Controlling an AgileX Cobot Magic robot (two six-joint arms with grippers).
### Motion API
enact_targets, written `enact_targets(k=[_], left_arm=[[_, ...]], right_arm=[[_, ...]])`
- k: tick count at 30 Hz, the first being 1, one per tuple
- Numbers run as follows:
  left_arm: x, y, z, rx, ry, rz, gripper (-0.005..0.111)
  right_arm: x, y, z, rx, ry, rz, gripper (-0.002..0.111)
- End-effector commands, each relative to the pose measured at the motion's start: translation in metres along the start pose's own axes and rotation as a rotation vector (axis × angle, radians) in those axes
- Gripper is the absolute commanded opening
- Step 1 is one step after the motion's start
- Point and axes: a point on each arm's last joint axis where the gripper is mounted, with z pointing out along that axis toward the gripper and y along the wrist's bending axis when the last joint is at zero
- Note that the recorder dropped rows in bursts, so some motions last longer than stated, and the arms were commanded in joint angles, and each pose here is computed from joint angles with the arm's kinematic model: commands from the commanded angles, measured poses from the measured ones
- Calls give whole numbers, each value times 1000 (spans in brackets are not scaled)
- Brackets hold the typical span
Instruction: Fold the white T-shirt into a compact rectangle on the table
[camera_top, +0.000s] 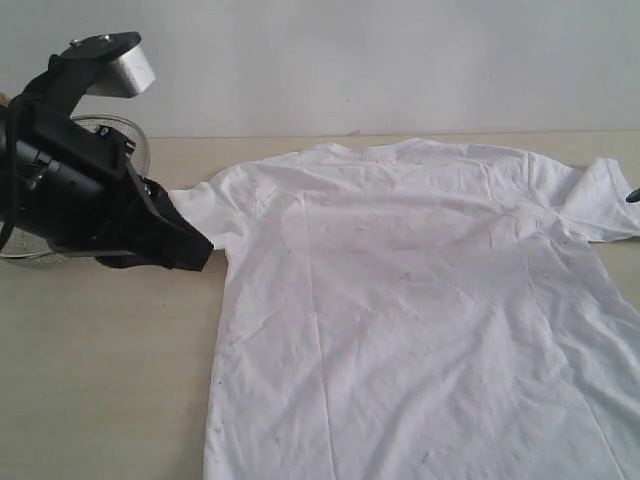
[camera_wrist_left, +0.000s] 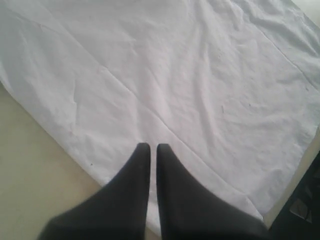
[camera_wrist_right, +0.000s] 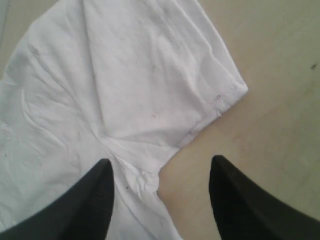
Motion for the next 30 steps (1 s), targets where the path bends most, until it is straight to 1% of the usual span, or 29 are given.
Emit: enact_targets(k=[1, 13, 30], left_arm=[[-5, 4, -1, -42, -72, -3, 5], [-12, 7, -2, -80, -143, -3, 5], [-12, 7, -2, -81, -146, -3, 5]], right_arm=[[0, -1, -1, -8, 7, -10, 51], [0, -1, -1, -8, 7, -25, 51], [2, 0, -1, -16, 28, -24, 51]])
